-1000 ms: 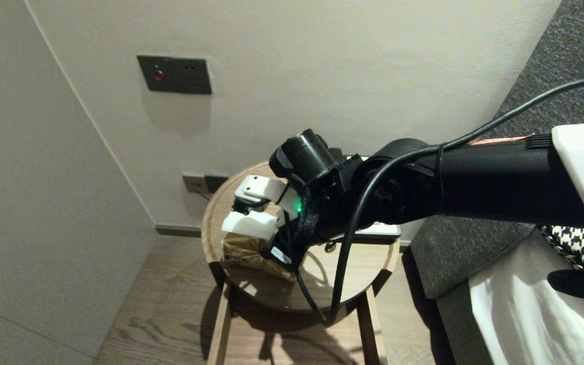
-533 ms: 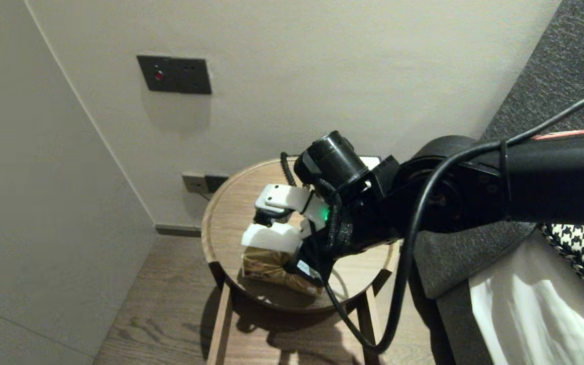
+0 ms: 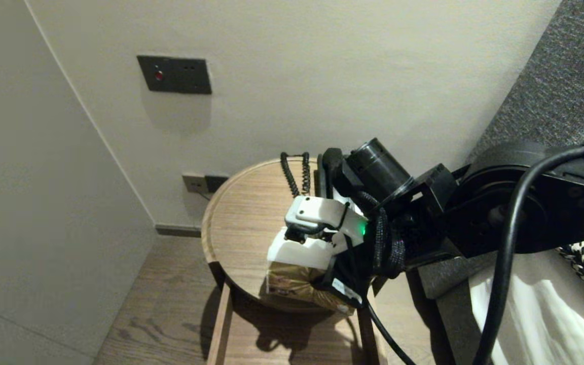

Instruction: Take the tissue out of the drawer one by one and place them on the table

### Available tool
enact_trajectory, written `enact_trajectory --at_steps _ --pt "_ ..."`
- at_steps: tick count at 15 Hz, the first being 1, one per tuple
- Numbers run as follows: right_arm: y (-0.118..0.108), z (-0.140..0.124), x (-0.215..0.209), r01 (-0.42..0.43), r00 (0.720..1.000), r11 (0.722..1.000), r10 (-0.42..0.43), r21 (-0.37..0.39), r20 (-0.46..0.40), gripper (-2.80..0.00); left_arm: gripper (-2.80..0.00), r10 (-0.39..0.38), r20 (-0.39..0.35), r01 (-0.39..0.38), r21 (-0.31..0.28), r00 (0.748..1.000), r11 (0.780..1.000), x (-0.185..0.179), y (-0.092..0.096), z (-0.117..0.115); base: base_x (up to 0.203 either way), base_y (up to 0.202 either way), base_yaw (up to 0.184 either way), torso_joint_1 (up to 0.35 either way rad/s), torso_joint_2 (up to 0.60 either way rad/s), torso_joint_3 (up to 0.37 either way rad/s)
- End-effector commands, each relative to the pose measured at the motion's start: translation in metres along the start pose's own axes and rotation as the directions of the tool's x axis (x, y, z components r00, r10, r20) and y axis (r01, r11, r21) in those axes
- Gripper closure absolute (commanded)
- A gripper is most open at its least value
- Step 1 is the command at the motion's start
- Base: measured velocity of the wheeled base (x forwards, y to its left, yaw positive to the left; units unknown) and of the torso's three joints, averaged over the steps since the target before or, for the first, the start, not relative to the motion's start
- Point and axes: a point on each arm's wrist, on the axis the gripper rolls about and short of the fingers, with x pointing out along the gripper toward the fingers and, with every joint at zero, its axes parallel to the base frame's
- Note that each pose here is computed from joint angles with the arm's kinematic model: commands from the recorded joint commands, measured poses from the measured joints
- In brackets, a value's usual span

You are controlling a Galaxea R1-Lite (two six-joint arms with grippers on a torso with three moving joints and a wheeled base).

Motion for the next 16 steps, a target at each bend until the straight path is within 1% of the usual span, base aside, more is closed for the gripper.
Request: enact_trajectory --at_steps 1,2,7,13,16 --pt "-0.001 -0.007 -0.003 0.0 1.0 1.0 0.0 0.006 -0.014 -2.28 0.0 0.001 0.001 -0.001 0.0 1.0 1.0 0.0 0.0 0.0 0.0 0.0 0.0 0.0 0.0 0.0" --pt "-0.001 -0.007 -0.003 0.0 1.0 1.0 0.0 0.006 -0.014 -2.8 0.0 0.001 0.003 -0.001 0.0 1.0 1.0 0.0 0.0 0.001 0.0 0.0 0.0 0.0 0.0 0.0" --pt "-0.001 -0.006 -0.004 -0.001 1.0 1.0 0.001 0.004 -0.01 -2.8 0.0 0.001 0.0 -0.001 0.0 1.0 1.0 0.0 0.0 0.0 0.0 0.0 0.0 0.0 0.0 0.0" --pt "0.0 0.0 -0.042 0.029 0.996 1.0 -0.029 0.005 0.079 -2.8 0.0 0.001 0.002 -0.001 0.0 1.0 1.0 0.0 0.0 0.001 0.0 0.0 0.0 0.0 0.0 0.0" --pt "0.0 0.0 -0.048 0.035 0.995 0.999 -0.035 0.004 0.092 -2.8 0.0 0.001 0.0 -0.001 0.0 1.0 1.0 0.0 0.0 0.0 0.0 0.0 0.0 0.0 0.0 0.0"
